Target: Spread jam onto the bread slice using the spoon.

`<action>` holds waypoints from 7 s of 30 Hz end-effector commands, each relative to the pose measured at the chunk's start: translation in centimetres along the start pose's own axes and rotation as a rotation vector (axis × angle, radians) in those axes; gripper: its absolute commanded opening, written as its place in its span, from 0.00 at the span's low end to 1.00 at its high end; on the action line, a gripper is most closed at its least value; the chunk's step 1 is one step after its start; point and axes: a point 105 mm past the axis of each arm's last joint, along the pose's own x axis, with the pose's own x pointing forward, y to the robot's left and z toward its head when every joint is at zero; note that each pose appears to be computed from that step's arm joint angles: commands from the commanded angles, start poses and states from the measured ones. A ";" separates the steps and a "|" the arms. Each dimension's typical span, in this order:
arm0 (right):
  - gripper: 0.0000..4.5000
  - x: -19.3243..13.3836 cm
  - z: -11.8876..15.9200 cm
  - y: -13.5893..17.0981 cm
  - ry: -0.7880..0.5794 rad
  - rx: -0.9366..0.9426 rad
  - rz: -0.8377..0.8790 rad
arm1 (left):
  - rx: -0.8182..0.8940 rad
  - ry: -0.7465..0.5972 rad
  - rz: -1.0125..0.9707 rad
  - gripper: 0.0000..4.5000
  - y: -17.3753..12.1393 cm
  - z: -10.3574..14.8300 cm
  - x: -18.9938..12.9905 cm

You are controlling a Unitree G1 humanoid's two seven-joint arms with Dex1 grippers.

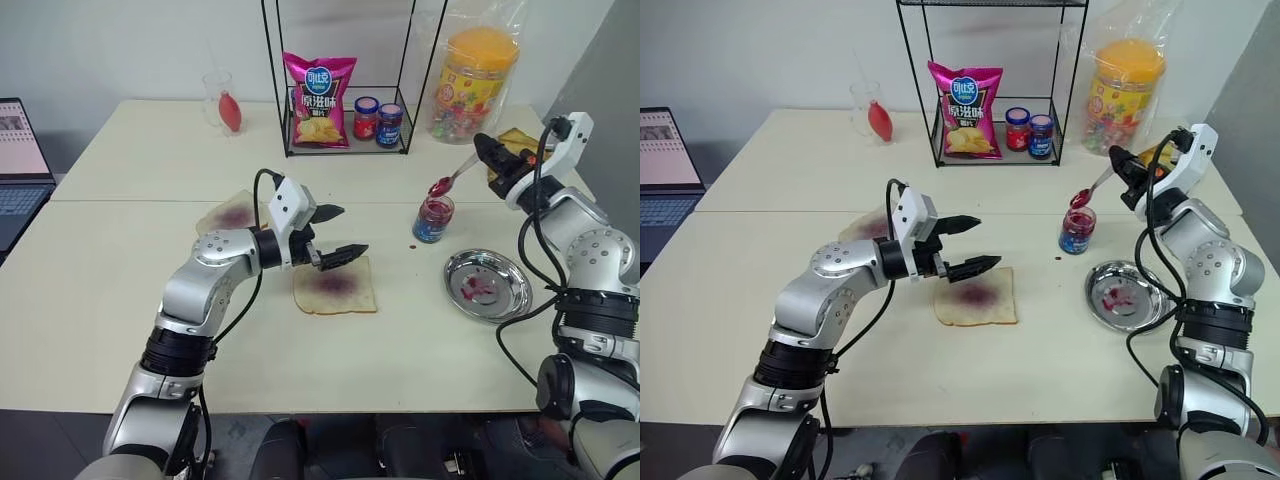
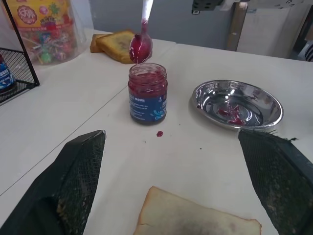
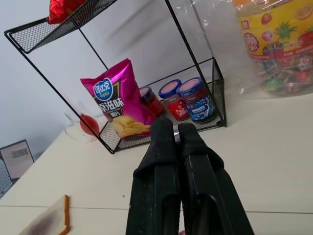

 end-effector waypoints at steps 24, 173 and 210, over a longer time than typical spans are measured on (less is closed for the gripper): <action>0.01 2.2 -5.5 1.6 0.175 -0.559 0.072 | 0.045 -0.041 -0.021 1.00 -0.7 1.6 -0.1; 0.01 -1.1 -14.4 17.4 0.280 -0.383 0.556 | -0.279 0.217 0.150 1.00 -7.5 -6.2 -11.2; 0.01 -1.2 -12.8 15.6 0.343 -0.012 0.427 | -0.244 0.224 0.113 1.00 -6.8 -6.3 -11.1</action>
